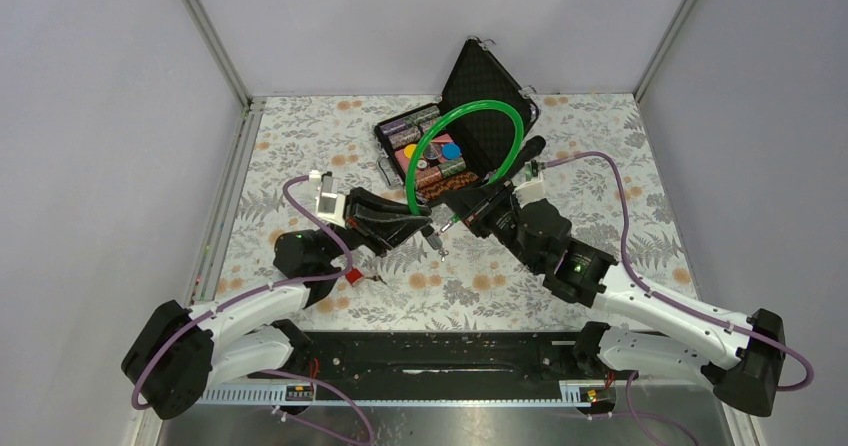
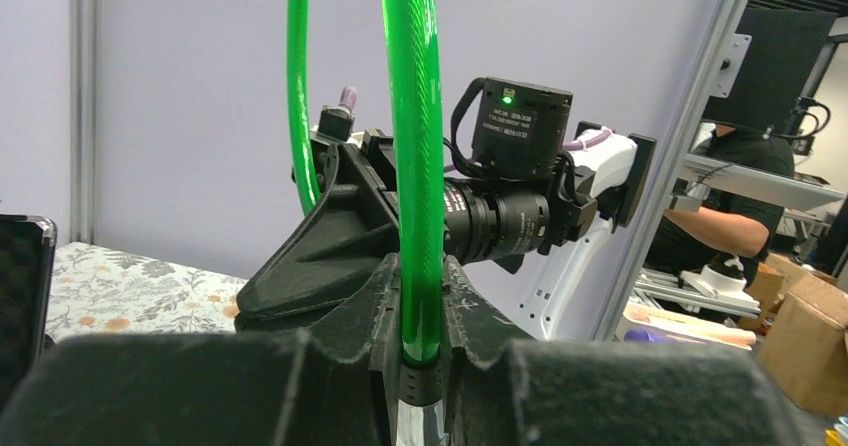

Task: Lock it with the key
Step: Lock the lock.

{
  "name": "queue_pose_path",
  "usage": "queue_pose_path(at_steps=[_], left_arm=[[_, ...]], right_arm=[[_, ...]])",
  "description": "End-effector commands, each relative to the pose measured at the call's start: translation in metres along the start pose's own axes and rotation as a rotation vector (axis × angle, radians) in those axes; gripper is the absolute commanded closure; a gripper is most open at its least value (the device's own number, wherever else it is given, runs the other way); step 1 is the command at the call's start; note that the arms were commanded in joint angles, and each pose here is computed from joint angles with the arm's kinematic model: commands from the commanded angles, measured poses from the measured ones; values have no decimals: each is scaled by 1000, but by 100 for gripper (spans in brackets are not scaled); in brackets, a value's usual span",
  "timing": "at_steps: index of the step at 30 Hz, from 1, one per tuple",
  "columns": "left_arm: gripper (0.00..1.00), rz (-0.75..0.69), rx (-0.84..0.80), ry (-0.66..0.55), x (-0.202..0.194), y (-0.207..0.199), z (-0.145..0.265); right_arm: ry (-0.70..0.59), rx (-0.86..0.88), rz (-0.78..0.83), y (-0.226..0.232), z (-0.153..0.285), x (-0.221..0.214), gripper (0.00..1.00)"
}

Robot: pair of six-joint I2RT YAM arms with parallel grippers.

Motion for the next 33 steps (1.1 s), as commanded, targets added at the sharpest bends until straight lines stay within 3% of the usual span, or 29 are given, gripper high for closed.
queue_pose_path(at_steps=[1,14,27,33], left_arm=[[100,-68,20,-99,22,1,-5],[100,-57,55,-95,16,8,-1],[100,-68,-27,-23,7,-11,5],[100,-59,-49,-20,7,-15,5]], right_arm=[[-7,117,-70,46,6,9,100],[4,72,-142,42,-6,3,100],[-125,46,-156,27,6,28,100],[-117,32,-151,24,3,25,100]])
Point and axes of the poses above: each gripper's point midway between its finger pads, its own z axis back along the fingers, its own y axis along the line the jaws close on, x = y × z, the point moved 1 cm from there along z, back along the fingers, and after that the axes turned 5 degrees about z, right-handed, at the moved point
